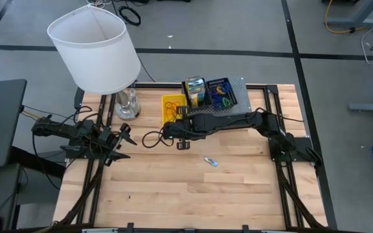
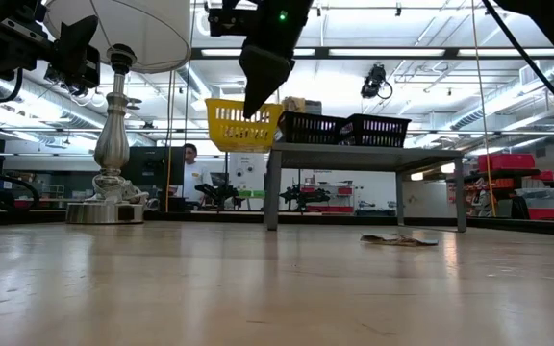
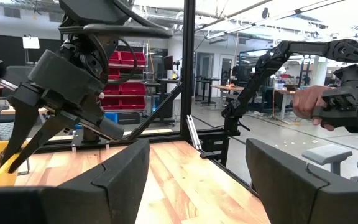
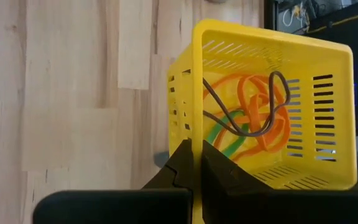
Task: Pick & Place Office Desk Supplies
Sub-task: Put the yellow bin on the shelf
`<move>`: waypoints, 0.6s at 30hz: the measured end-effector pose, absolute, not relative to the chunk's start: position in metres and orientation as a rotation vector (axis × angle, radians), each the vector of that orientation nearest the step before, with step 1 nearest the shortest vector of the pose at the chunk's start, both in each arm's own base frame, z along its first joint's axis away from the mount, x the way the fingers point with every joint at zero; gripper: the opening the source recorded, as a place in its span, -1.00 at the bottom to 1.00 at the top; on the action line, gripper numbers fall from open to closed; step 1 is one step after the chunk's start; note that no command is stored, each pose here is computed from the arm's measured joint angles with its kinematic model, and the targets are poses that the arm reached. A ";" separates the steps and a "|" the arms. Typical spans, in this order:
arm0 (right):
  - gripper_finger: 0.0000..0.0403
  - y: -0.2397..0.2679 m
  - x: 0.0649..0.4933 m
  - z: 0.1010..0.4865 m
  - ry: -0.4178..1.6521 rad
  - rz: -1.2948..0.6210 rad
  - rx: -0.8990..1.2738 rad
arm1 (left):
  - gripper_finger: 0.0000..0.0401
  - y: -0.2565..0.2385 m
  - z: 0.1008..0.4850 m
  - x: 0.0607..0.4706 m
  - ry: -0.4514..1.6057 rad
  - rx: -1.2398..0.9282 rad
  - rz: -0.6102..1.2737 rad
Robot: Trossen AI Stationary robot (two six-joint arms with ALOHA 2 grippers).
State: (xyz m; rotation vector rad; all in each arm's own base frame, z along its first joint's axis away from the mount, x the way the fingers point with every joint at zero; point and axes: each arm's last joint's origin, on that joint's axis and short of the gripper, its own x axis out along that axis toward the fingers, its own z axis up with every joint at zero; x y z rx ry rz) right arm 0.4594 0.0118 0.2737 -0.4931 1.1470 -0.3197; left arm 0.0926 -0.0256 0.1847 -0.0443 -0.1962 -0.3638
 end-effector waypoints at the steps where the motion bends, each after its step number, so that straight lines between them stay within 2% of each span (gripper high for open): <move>1: -0.97 0.012 0.459 0.274 1.149 -0.324 -0.491 | 0.34 -0.026 0.185 0.093 -0.197 -0.044 -0.364; 18: -0.97 0.009 0.453 0.278 1.166 -0.369 -0.473 | 0.34 -0.026 0.185 0.093 -0.196 -0.044 -0.364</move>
